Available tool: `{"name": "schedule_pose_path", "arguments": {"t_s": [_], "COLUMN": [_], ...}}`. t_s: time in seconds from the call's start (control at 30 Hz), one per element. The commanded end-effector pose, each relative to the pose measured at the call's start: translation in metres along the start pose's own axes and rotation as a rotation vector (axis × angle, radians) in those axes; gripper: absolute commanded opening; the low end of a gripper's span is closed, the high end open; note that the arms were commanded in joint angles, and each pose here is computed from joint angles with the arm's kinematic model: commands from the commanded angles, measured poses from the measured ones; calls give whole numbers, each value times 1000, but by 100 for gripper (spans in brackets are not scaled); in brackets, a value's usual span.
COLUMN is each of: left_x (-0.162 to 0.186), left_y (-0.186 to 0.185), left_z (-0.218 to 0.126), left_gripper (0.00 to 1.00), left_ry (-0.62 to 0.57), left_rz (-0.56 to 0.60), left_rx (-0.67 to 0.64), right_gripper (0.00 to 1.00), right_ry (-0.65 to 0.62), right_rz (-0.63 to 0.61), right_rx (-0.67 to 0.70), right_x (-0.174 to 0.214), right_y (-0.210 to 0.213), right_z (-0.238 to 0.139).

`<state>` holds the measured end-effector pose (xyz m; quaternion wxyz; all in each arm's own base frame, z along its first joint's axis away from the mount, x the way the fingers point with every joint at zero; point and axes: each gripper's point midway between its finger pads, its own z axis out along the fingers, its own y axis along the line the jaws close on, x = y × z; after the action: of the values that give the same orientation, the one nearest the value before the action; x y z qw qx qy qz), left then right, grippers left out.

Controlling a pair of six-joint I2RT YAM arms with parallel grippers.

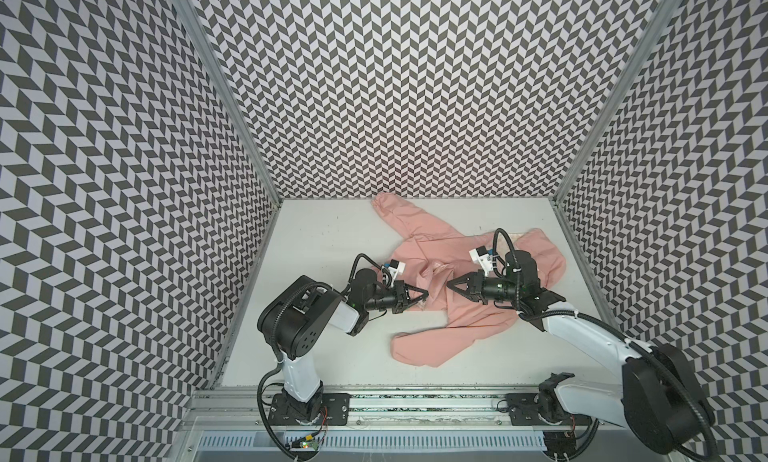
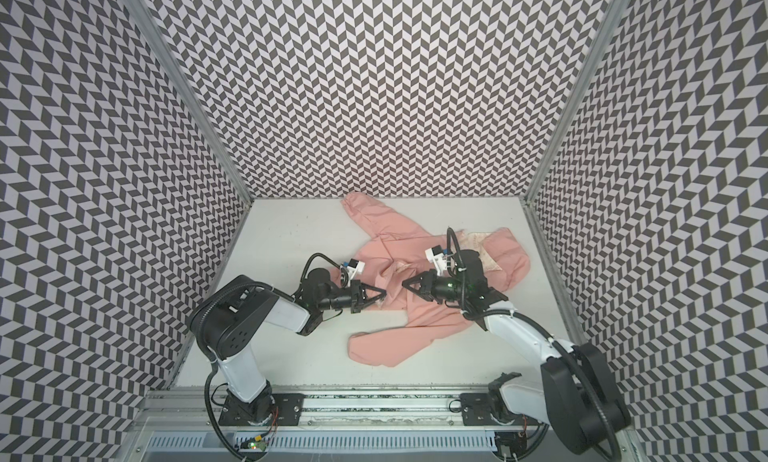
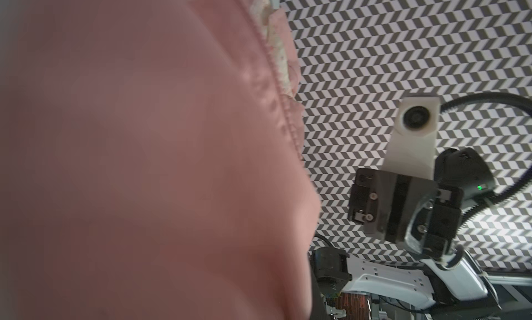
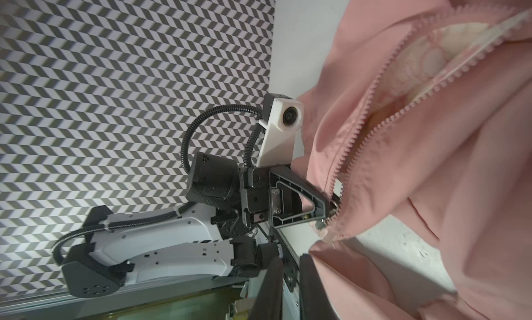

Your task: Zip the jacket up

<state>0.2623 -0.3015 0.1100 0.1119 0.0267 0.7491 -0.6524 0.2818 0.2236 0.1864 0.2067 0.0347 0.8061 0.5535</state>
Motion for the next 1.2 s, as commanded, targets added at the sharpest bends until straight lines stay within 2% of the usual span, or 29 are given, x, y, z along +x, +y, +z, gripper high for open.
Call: {"name": "schedule_pose_path", "arguments": {"t_s": [0.0,0.27,0.5,0.63,0.9,1.17], "left_x": [1,6,6,9,21,30], "left_y": [37,64,63,66,56,58], "left_z": [0,-9,-22,-22,-6,-9], "left_gripper": [0,0,27,35,37,35], "left_ry": [-54,-153,-227,-239,-233,-274], "left_rz": [-42,-92,-57,-65,-41,-6], "left_rx": [-93,-90,-131,-148,-143,-185], "right_gripper": [14,14,14,14,14,14], "right_ry": [12,34,42,42,44,46], "right_rz": [-43,-27,-28,-31,-32,-33], "right_rx": [138,153,146,146,140,117], "right_x": [9,15,12,11,11,10], "right_y": [-28,-39,-36,-36,-35,-29], "right_z": [-6,-4,0,0,0,1]}}
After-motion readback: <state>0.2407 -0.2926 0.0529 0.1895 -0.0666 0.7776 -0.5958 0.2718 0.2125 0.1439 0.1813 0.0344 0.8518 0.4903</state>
